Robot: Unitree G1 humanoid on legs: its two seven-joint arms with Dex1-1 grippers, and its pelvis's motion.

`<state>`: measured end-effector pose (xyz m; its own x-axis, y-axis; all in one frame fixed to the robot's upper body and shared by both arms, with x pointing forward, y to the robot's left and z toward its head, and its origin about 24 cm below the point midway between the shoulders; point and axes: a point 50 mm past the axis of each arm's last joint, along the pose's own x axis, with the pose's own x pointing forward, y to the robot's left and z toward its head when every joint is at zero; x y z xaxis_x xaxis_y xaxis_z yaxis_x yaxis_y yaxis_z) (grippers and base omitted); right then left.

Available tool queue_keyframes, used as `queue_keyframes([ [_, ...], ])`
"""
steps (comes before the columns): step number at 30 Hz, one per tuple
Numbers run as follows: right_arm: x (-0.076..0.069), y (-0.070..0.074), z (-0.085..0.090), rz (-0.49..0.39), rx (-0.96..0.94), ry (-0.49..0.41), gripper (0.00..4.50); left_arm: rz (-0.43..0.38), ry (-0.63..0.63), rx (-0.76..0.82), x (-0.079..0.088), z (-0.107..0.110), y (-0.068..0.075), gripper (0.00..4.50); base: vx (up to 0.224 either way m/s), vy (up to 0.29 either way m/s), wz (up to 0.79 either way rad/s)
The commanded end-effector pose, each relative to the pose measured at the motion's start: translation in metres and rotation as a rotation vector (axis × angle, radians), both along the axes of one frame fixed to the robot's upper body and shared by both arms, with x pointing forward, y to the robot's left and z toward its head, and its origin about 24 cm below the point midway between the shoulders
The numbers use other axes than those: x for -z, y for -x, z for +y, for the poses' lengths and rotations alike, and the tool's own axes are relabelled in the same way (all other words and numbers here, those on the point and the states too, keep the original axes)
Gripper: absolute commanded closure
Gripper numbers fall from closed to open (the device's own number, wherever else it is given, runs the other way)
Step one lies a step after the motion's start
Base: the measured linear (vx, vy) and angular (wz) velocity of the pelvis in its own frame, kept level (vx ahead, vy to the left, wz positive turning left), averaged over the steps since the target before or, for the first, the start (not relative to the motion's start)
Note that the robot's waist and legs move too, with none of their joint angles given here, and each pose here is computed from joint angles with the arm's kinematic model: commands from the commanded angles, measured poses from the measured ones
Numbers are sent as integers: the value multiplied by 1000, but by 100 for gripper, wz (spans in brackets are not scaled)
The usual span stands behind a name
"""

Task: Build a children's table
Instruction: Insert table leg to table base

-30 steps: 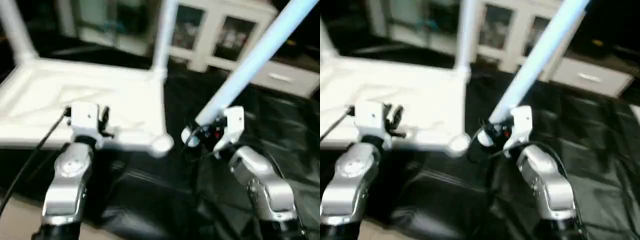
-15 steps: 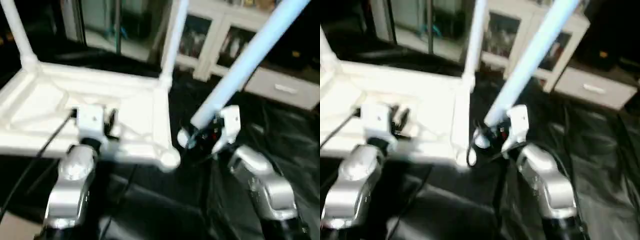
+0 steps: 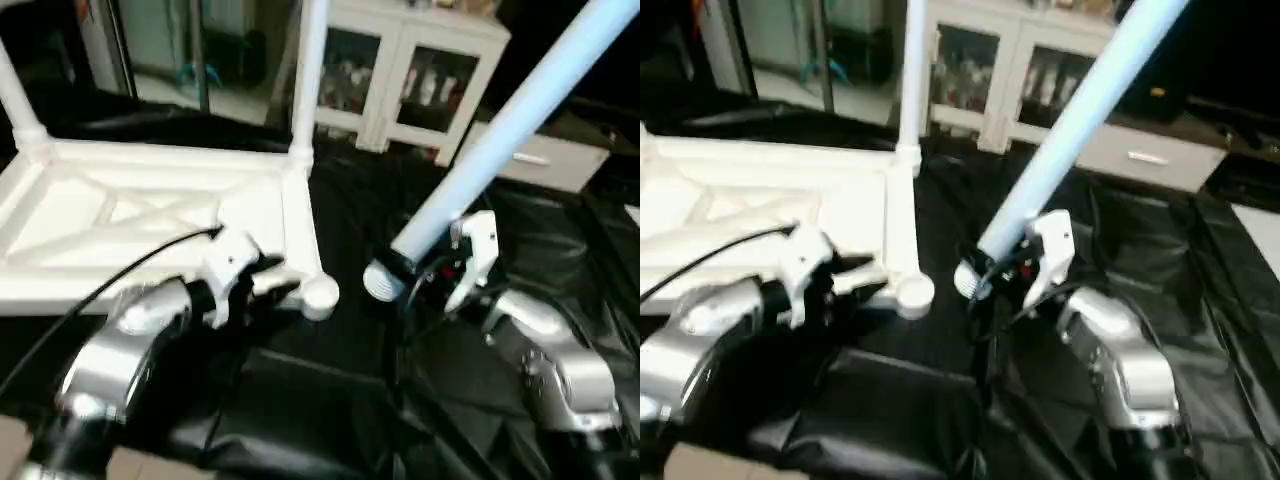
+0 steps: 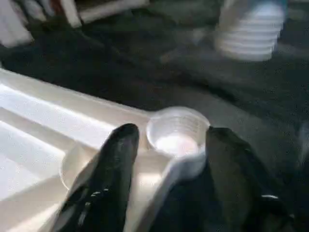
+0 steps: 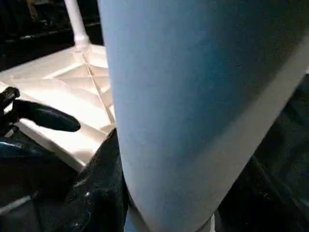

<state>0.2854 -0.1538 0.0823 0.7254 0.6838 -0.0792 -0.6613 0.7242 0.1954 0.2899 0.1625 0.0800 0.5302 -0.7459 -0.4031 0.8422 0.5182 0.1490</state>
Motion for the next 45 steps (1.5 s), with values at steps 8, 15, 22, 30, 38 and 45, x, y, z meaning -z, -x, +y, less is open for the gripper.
queue_keyframes([
  [8, -10, -3, -12, -44, -28, 28, 263, 8, -153, 120, 4, -1, -27, 183, -50, 16, -2],
  [15, -12, -7, -12, -52, -26, 24, 263, 15, -123, 166, 4, -12, -39, 183, -59, -20, 11],
  [22, -13, -9, -11, -57, -37, 31, 263, -34, -138, 155, 2, -14, -51, 183, -14, 14, -1],
  [30, -11, -10, -9, -49, -47, 33, 263, -30, -180, 189, 7, -20, -57, 183, 0, 0, 0],
  [38, -14, -12, -9, -56, -63, 40, 263, 21, -287, 215, 7, -5, -60, 221, 44, -20, 2],
  [45, -13, -11, -8, -51, -89, 39, 263, 48, -282, 225, 1, 7, -61, 276, 0, 0, 0],
])
